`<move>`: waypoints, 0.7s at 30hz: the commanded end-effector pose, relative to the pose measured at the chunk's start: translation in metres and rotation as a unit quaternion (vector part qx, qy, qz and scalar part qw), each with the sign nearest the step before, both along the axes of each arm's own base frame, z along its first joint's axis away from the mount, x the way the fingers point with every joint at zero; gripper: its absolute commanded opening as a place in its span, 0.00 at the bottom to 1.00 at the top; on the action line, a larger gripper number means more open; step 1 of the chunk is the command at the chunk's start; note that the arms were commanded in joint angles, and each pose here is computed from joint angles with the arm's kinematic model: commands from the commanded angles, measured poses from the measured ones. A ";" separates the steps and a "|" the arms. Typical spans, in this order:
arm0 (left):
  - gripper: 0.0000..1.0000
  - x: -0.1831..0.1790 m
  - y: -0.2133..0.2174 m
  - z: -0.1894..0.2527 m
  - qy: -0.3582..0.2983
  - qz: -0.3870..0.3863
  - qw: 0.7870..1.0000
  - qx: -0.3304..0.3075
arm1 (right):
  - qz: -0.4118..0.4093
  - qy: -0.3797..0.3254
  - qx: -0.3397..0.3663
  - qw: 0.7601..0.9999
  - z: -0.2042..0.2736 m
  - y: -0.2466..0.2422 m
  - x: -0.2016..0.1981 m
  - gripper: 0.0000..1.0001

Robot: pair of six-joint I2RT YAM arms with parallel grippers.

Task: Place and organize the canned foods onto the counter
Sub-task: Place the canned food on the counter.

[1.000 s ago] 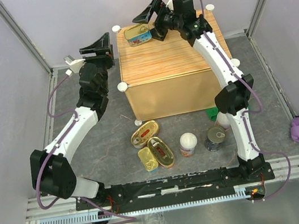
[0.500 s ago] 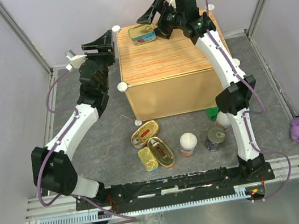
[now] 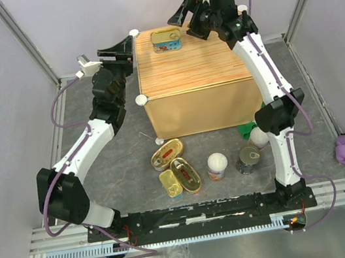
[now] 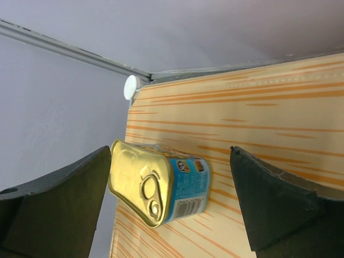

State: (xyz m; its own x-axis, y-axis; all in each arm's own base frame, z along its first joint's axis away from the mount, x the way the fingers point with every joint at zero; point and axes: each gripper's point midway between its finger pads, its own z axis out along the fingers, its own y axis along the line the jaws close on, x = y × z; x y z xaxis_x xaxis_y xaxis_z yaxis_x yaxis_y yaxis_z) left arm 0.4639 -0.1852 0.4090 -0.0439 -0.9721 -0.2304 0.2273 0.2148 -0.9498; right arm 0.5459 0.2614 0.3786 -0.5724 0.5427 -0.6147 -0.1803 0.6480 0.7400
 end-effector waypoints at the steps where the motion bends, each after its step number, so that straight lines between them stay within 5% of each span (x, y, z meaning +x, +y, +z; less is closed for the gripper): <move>1: 0.69 -0.006 0.002 0.036 -0.053 0.005 0.998 0.032 | -0.021 -0.056 -0.018 0.998 0.041 -0.021 -0.012 0.99; 12: 0.63 -0.012 -0.003 0.040 -0.075 -0.005 0.990 0.117 | -0.008 -0.073 -0.069 0.995 0.048 -0.036 -0.049 0.98; 17: 0.62 -0.011 -0.010 0.039 -0.083 -0.016 0.985 0.150 | 0.010 -0.060 -0.077 0.995 0.035 -0.030 -0.059 0.77; 21: 0.60 -0.010 -0.012 0.035 -0.081 -0.020 0.984 0.159 | 0.019 -0.050 -0.077 0.996 0.025 -0.024 -0.063 0.52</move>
State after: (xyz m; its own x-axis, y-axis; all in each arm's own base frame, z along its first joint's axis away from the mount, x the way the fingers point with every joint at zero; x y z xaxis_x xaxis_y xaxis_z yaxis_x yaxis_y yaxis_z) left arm 0.4596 -0.1971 0.4183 -0.0547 -0.8788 -0.4741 0.3125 0.4359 -0.8440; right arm 0.4925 0.2309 0.3941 -0.5367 0.4355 -0.7227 -0.2246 0.7519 0.6198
